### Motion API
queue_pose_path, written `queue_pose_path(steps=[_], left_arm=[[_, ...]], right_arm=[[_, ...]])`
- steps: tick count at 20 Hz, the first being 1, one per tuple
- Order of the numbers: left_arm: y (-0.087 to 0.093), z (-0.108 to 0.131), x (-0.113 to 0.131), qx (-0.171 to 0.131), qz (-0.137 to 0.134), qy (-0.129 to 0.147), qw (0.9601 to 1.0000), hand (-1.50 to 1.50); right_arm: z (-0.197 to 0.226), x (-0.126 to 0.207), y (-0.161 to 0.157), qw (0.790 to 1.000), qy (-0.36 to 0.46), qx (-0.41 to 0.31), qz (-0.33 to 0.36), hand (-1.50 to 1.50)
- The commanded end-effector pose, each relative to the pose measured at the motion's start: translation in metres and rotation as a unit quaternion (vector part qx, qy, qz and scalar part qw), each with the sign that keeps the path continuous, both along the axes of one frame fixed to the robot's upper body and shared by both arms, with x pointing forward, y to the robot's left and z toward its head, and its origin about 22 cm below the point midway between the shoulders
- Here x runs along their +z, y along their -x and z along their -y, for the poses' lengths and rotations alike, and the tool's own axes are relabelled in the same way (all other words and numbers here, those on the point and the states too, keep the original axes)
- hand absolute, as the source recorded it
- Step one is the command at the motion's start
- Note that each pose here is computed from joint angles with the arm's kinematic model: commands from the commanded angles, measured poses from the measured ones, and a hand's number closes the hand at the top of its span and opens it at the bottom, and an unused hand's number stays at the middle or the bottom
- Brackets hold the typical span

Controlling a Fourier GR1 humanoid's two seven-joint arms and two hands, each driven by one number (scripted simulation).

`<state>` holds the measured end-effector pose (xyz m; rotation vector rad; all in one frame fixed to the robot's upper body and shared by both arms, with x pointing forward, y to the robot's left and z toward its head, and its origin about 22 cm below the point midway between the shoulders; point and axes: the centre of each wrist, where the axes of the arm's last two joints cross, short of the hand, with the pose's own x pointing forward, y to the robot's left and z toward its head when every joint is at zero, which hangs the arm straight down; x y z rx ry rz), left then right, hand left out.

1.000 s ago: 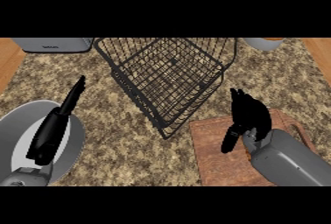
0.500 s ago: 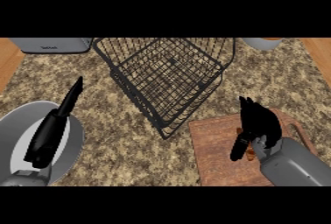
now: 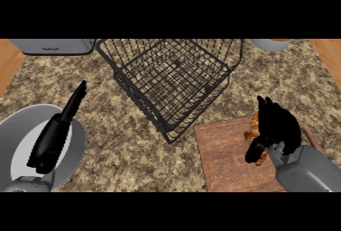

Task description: Pick the croissant from the cutting board and place it in the tiered basket

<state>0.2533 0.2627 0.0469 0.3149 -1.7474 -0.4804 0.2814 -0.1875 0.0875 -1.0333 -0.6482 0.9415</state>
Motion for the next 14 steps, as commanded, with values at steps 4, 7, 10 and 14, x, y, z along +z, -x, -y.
queue_pose_path(steps=[4,7,10,14], left_arm=[[0.003,-0.012,0.016,-0.005,-0.003,-0.007,1.0,0.0],[-0.003,0.022,0.0,-0.007,-0.002,0.003,1.0,0.0],[0.001,0.004,0.009,-0.008,0.007,0.002,0.9999,0.0],[0.006,0.011,0.012,-0.003,0.004,0.002,1.0,0.0]], right_arm=[[0.006,-0.004,0.001,0.995,0.035,-0.084,-0.04,-1.5],[0.012,-0.02,0.002,0.995,0.025,-0.088,-0.039,-1.5],[0.009,-0.041,0.015,0.995,0.014,-0.094,-0.024,-1.5],[0.016,-0.043,0.002,0.994,0.019,-0.104,-0.021,-1.5]])
